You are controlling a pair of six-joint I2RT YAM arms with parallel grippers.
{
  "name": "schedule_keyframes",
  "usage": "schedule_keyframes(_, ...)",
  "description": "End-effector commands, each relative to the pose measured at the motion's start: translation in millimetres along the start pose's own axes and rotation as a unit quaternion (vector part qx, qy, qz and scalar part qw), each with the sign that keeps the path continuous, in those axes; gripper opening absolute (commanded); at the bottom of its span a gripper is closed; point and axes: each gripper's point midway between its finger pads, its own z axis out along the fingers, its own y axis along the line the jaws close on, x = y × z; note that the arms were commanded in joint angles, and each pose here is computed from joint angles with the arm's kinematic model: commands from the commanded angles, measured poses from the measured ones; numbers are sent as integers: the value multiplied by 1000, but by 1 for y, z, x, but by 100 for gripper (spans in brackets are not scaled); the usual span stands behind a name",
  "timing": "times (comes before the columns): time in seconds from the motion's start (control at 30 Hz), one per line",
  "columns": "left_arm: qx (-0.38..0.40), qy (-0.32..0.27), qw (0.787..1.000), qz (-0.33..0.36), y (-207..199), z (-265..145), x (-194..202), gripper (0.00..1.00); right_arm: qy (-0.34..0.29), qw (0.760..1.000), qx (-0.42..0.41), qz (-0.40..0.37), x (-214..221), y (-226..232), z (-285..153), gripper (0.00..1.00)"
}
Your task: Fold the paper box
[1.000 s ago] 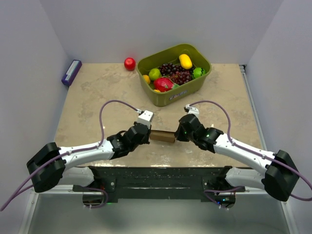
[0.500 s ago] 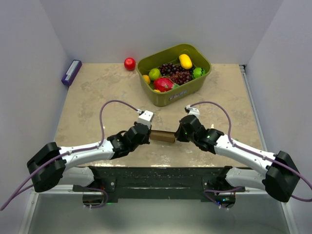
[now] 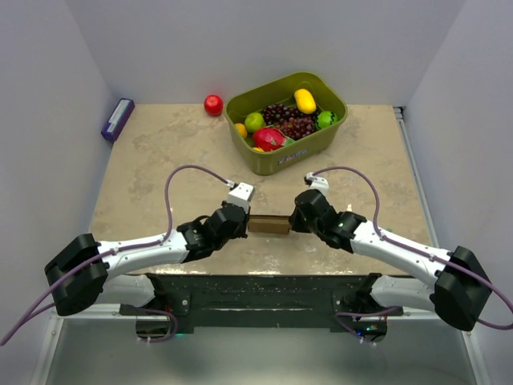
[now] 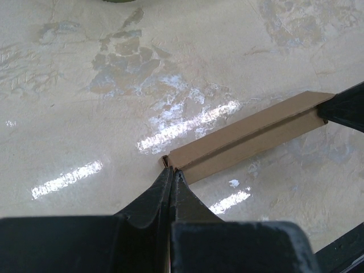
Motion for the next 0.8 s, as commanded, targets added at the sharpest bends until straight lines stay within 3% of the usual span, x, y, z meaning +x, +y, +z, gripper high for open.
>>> schedule_keyframes(0.0,-8,54,998,21,6,-2,29,0,42,993,98,-54,29,-51,6,0)
schedule_keyframes(0.4,-11,58,998,25,5,1,31,0,53,992,100,-62,27,-50,-2,0)
schedule_keyframes(0.43,-10,58,998,25,5,1,30,0,54,992,96,-61,26,-47,-4,3)
schedule_keyframes(0.57,-12,56,998,25,5,1,28,0,48,996,64,-50,13,-29,-14,37)
schedule_keyframes(0.77,-14,58,998,25,6,0,29,0,22,999,28,-25,-8,-11,-31,61)
